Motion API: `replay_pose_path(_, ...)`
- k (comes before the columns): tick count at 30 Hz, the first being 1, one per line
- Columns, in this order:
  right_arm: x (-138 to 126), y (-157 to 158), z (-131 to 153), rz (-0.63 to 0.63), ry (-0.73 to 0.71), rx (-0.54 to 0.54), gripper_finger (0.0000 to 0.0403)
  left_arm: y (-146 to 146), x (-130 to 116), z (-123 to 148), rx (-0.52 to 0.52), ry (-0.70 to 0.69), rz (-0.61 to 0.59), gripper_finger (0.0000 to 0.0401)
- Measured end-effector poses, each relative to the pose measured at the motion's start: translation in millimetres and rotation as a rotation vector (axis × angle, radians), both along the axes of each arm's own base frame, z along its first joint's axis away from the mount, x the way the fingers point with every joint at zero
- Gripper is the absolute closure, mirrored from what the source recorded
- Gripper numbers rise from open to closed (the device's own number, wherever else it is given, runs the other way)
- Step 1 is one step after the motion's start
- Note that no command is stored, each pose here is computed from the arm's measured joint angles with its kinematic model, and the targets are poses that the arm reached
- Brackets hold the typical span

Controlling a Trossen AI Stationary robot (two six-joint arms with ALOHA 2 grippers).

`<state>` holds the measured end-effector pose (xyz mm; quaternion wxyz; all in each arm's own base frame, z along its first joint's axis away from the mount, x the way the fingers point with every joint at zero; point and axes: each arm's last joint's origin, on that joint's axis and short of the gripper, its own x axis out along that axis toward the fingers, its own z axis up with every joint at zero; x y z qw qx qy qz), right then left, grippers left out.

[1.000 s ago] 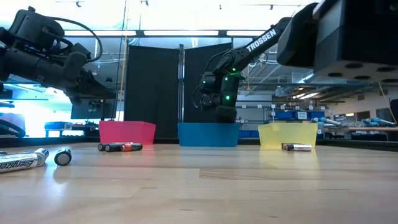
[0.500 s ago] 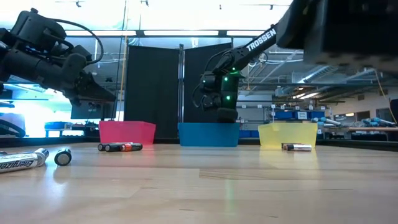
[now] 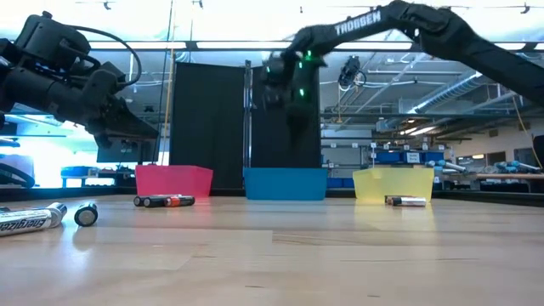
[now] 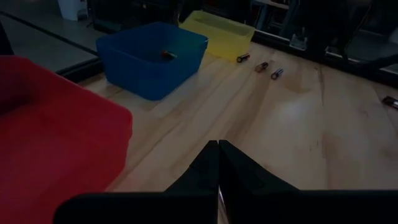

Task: Sort batteries
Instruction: Put the brown battery into the red bin

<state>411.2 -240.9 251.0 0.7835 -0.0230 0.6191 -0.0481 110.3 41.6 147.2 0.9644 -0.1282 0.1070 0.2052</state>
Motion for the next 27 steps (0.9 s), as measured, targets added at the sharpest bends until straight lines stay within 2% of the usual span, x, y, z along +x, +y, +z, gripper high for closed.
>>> replay_pose_path(2,5.5,13.1,8.4,0.023,-0.075,0.070,0.0367,-0.3,0.1,0.0,-0.008,-0.004,-0.010,0.0388)
replay_pose_path(4,12.0,24.0,11.1,0.039,-0.128,0.112,0.0390,-0.5,0.2,-0.1,-0.020,-0.006,-0.012,0.0388)
replay_pose_path(10,34.1,51.3,5.0,0.076,-0.213,0.090,0.0395,-1.7,0.4,-0.8,-0.035,-0.004,-0.052,0.0388)
replay_pose_path(17,45.7,69.4,-12.4,0.060,-0.288,0.085,0.0398,-2.2,0.6,-0.8,-0.038,-0.005,-0.071,0.0388)
replay_pose_path(22,45.5,84.7,-21.9,0.042,-0.399,0.071,0.0398,-2.2,0.6,-0.5,-0.036,-0.008,-0.071,0.0388)
replay_pose_path(27,33.1,104.0,-29.3,0.009,-0.532,0.073,0.0399,-2.1,0.8,0.4,-0.033,-0.016,-0.070,0.0388)
